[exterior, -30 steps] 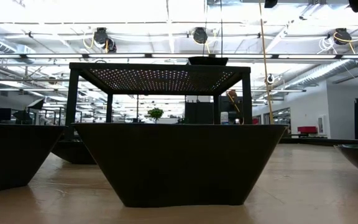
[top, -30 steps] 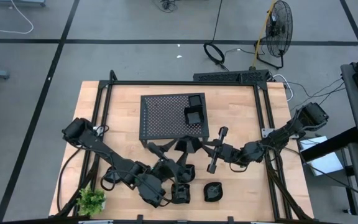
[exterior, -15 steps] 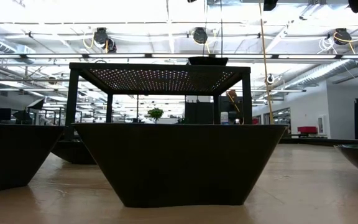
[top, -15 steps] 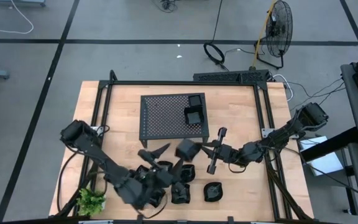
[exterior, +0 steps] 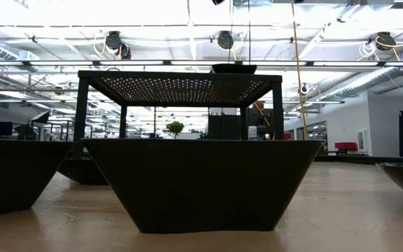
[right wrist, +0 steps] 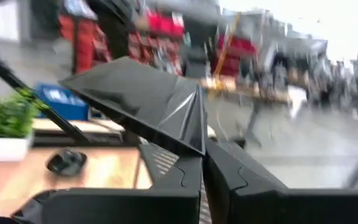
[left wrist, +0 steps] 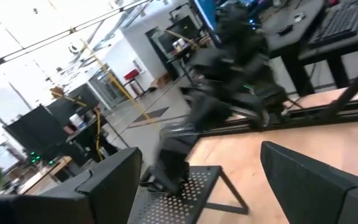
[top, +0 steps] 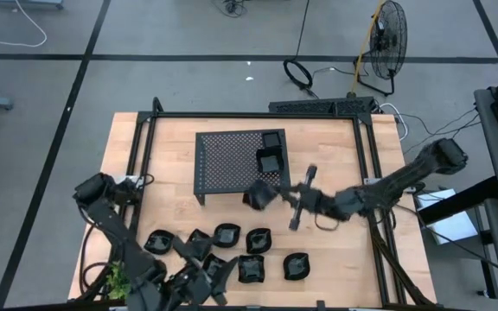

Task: Pick & Place Mini shaped plates
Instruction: Stack the distorted square plate onto the stacked distorted square plate on the shelf

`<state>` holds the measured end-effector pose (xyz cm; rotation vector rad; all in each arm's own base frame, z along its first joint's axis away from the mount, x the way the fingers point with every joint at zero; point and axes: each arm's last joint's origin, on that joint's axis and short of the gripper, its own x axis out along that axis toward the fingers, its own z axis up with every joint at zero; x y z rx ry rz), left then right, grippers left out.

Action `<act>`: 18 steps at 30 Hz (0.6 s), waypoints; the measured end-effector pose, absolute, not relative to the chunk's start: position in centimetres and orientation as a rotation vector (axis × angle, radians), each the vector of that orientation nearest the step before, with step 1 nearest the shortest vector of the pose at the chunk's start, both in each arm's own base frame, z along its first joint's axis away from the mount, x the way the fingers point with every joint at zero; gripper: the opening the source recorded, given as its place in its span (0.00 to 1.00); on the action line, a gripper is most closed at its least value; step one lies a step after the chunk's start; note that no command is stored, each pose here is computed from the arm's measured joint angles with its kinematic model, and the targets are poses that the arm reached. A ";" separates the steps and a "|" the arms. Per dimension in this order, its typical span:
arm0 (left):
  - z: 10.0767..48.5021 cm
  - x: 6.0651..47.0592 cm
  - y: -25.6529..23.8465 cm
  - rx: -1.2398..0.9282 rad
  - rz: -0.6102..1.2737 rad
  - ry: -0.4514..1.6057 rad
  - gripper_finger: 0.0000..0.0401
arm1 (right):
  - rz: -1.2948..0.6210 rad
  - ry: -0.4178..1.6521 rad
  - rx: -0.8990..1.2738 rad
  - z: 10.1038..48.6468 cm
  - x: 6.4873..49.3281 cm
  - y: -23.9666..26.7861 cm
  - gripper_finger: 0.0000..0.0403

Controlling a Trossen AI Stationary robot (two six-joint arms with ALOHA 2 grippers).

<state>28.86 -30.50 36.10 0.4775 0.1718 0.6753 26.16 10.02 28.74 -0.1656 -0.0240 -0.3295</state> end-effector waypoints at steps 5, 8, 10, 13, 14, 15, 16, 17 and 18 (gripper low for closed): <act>35.9 28.1 -31.3 0.473 0.650 0.163 0.82 | -0.482 0.217 -0.008 34.1 26.8 5.9 0.00; 35.7 28.2 -31.2 0.492 0.652 0.170 0.81 | -0.523 0.377 0.094 37.0 26.5 2.9 0.00; 35.5 28.6 -31.0 0.493 0.660 0.173 0.81 | -0.471 0.472 0.246 38.7 26.3 0.6 0.00; 35.5 29.0 -30.5 0.488 0.676 0.176 0.81 | -0.404 0.580 0.399 39.6 26.2 -2.3 0.00; 35.5 29.2 -30.3 0.488 0.683 0.178 0.81 | -0.389 0.586 0.444 39.9 26.3 -3.2 0.00; 35.5 29.4 -30.1 0.488 0.689 0.179 0.81 | -0.379 0.600 0.493 39.9 26.3 -4.1 0.00; 35.5 29.6 -30.0 0.485 0.694 0.180 0.80 | -0.375 0.622 0.542 39.7 26.2 -5.0 0.00; 35.5 29.7 -29.8 0.483 0.699 0.180 0.80 | -0.374 0.647 0.588 39.5 26.0 -5.8 0.00; 35.5 29.8 -29.7 0.482 0.702 0.181 0.79 | -0.386 0.685 0.627 39.0 25.9 -6.6 0.00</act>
